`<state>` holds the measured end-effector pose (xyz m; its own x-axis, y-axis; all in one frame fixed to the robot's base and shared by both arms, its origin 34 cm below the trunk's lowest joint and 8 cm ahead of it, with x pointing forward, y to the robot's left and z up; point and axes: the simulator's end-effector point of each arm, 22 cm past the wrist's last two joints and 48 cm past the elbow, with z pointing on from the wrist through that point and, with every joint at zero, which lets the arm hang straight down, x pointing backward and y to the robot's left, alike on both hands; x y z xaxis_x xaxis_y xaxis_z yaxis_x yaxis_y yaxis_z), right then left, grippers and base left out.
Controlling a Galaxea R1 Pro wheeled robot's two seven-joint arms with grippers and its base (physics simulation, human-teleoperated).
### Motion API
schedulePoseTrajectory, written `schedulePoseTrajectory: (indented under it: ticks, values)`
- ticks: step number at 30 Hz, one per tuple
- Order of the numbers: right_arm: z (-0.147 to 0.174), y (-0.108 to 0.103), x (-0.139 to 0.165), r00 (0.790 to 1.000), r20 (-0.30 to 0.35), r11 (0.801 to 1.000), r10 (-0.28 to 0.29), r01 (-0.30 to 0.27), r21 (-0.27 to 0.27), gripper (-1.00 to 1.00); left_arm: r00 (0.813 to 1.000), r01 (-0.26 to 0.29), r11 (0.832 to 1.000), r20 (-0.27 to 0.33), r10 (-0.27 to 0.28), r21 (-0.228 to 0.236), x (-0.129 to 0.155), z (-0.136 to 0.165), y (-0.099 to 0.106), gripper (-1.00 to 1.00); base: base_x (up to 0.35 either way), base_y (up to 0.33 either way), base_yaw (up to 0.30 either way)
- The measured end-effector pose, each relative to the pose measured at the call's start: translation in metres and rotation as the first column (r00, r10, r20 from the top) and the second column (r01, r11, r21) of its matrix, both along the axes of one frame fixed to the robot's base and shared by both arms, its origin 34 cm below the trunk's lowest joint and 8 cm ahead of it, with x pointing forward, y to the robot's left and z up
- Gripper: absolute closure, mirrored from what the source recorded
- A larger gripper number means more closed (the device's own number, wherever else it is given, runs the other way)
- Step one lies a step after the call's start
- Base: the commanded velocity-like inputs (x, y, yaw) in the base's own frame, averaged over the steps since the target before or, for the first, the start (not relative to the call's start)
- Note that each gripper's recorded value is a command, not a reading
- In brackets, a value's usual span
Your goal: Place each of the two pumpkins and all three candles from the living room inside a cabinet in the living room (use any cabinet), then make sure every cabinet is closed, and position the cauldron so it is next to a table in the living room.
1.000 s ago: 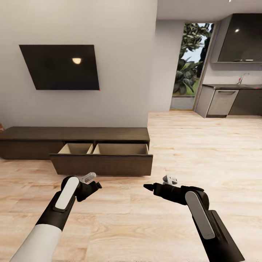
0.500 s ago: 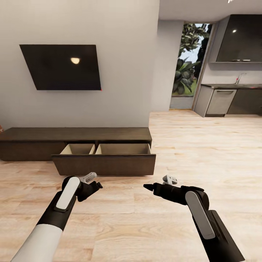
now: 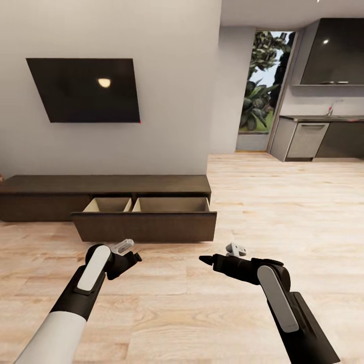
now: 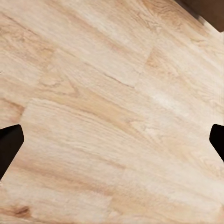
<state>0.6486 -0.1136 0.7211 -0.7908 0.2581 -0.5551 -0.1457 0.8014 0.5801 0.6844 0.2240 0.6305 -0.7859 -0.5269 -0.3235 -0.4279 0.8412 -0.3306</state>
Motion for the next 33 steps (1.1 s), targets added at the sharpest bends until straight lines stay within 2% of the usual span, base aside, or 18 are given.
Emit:
schedulePoseTrajectory:
  ticks: [11, 16, 20, 24, 27, 30, 33]
  values:
    - [-0.023, -0.002, -0.002, 1.0, 0.007, 1.0, -0.009, 0.009, -0.012, -1.0, 1.0, -0.008, 0.999, 0.002, 0.008, 0.04, -0.003, -0.024, 0.01, -1.0, 0.0, 0.0, 0.0]
    - [-0.036, -0.006, 0.004, 0.999, 0.029, 0.999, -0.045, 0.045, -0.008, -1.0, 1.0, -0.025, 0.998, 0.014, 0.025, 0.056, -0.002, -0.033, 0.015, -1.0, 0.0, 0.0, 0.0]
    - [-0.06, -0.011, 0.007, 0.997, 0.017, 0.997, -0.077, 0.077, -0.017, -1.0, 0.999, -0.035, 0.995, 0.027, 0.032, 0.097, -0.002, -0.041, 0.022, -1.0, 0.0, 0.0, 0.0]
    - [-0.088, -0.027, 0.012, 0.992, 0.035, 0.988, -0.124, 0.126, -0.09, -1.0, 0.997, -0.041, 0.985, 0.068, 0.03, 0.166, 0.003, -0.046, 0.023, -1.0, 0.0, 0.0, 0.0]
    - [-0.115, -0.044, 0.013, 0.988, 0.043, 0.971, -0.145, 0.15, -0.185, -1.0, 0.993, -0.032, 0.975, 0.114, 0.007, 0.222, 0.008, -0.048, 0.014, -1.0, 0.0, 0.0, 0.0]
    - [-0.139, -0.068, 0.013, 0.986, 0.065, 0.933, -0.15, 0.163, -0.321, -1.0, 0.986, -0.037, 0.96, 0.167, -0.01, 0.277, 0.013, -0.053, 0.005, -1.0, 0.0, 0.0, 0.0]
    - [-0.145, -0.081, 0.018, 0.981, 0.115, 0.903, -0.154, 0.187, -0.388, -1.0, 0.98, -0.056, 0.95, 0.198, -0.006, 0.309, 0.015, -0.062, 0.004, -1.0, 0.0, 0.0, 0.0]
